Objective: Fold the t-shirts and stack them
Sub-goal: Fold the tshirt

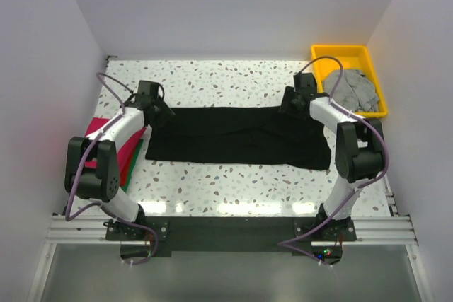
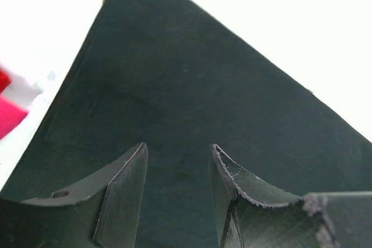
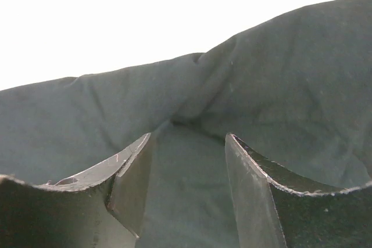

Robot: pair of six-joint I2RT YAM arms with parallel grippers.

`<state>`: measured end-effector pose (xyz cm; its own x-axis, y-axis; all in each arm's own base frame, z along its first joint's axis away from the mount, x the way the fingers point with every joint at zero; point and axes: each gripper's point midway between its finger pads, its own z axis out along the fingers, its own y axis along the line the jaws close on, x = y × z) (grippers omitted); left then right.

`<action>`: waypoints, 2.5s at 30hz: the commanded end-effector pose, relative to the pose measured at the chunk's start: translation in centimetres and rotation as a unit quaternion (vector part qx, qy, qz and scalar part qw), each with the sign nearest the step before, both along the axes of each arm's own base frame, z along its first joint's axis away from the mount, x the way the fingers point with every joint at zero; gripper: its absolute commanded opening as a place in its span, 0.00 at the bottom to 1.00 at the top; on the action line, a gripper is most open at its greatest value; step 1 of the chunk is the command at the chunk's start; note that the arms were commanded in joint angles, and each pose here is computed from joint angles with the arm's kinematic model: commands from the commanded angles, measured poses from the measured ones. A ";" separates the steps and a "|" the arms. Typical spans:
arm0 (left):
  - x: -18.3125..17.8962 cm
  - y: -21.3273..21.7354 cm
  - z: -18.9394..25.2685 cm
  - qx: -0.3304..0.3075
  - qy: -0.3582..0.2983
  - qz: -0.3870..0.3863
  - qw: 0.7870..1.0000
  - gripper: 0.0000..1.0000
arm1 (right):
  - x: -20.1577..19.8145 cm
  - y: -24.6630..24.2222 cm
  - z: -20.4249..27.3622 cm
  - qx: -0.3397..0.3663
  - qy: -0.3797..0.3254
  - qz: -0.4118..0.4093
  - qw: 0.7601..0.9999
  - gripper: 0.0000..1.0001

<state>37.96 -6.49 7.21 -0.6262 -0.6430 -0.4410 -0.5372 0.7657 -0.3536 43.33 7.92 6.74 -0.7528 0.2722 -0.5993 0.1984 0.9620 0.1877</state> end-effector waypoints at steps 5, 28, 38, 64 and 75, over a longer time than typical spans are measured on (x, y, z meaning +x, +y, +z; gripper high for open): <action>1.1 -0.7 5.4 0.022 -0.065 -0.079 0.995 0.51 | 3.7 0.8 0.9 -0.003 -0.032 0.013 0.999 0.57; -3.2 0.1 7.2 0.057 -0.099 -0.133 0.985 0.51 | 1.6 3.0 -0.8 -0.014 -0.008 0.022 1.000 0.16; -4.0 -0.2 6.5 0.049 -0.098 -0.143 0.984 0.51 | -1.2 4.2 1.6 0.005 -0.027 0.030 0.999 0.01; -4.5 -1.2 6.4 0.026 -0.104 -0.161 0.981 0.51 | -12.6 8.0 3.1 0.034 -0.053 0.061 0.996 0.01; -4.6 -1.3 6.2 0.024 -0.100 -0.164 0.981 0.51 | -14.1 10.4 1.1 0.035 -0.035 0.087 0.995 0.07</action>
<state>32.90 -7.31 12.30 -0.7123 -0.4198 -0.5626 -0.2361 0.8980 -0.3712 28.78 17.97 7.69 -0.7743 0.1579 -0.6128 -0.0016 0.9679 0.2513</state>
